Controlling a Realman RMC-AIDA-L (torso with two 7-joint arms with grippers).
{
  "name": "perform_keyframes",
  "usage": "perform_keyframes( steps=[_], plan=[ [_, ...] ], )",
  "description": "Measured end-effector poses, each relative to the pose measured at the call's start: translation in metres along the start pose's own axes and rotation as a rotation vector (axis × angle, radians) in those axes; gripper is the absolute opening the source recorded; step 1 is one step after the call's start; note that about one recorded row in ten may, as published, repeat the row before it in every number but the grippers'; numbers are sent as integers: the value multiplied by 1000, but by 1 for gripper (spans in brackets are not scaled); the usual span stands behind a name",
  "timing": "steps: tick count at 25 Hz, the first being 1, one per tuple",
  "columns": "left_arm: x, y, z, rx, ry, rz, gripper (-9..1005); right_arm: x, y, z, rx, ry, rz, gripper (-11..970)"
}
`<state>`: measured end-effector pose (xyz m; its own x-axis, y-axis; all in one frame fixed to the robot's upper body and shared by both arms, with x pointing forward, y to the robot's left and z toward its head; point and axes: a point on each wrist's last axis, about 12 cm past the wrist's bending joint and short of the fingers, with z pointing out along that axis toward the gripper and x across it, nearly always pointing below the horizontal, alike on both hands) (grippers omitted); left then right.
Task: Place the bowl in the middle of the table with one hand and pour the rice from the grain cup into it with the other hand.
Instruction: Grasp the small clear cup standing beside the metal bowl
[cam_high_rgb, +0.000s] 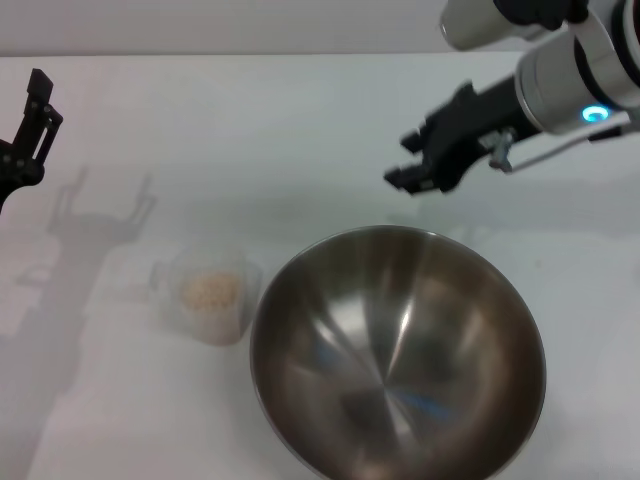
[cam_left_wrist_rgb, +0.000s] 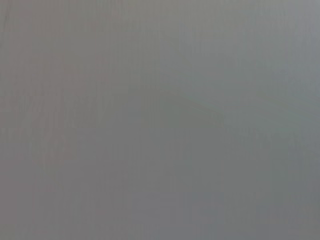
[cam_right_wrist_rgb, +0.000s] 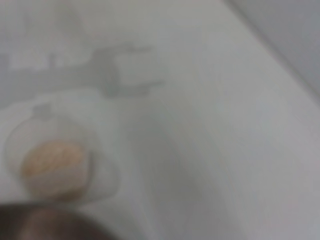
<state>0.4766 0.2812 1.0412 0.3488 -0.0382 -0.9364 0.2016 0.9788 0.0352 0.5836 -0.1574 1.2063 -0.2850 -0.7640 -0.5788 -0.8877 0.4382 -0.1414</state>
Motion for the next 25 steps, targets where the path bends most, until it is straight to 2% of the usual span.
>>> perform_keyframes(
  steps=[2,3,4,5,6,7,8,9,10,12,13,14,16,18,19,20,23,24,25],
  plan=[
    [0,0,0,0,-3,1,811,-3,-1,0,27,-21,-15,433],
    [-1,0,0,0,-6,2,811,-7,-1,-1,102,-61,-51,433],
    [-1,0,0,0,-6,2,811,-7,-1,-1,102,-61,-51,433],
    [-1,1,0,-1,-10,2,811,-8,-1,-2,200,-101,-93,433],
    [-1,1,0,-1,-10,2,811,-8,-1,-2,200,-101,-93,433],
    [-1,1,0,-1,-11,2,811,-9,-1,-2,326,-152,-144,433],
    [-2,1,0,-1,-13,2,811,-9,0,-2,383,-180,-168,433],
    [-2,1,0,-1,-14,2,811,-8,4,0,499,-237,-218,433],
    [-2,1,0,-1,-14,2,811,-8,4,0,499,-237,-218,432],
    [-2,0,1,0,-17,2,811,-4,10,3,637,-336,-264,432],
    [-2,0,1,0,-17,2,811,-4,10,3,637,-336,-264,432],
    [-2,0,1,1,-18,1,811,1,12,4,707,-412,-256,432],
    [-2,0,1,1,-18,1,811,6,11,3,748,-470,-233,432],
    [-2,0,1,1,-18,2,811,16,8,2,813,-575,-173,432],
    [-2,0,1,2,-19,2,811,29,6,2,863,-680,-102,432],
    [-2,0,1,2,-19,2,811,29,6,2,863,-680,-102,432],
    [-2,0,2,4,-21,2,811,58,6,10,911,-826,5,432],
    [-2,0,2,4,-21,2,811,81,9,15,925,-933,85,432],
    [-2,0,2,4,-22,0,811,81,9,15,925,-933,85,432]
  ],
)
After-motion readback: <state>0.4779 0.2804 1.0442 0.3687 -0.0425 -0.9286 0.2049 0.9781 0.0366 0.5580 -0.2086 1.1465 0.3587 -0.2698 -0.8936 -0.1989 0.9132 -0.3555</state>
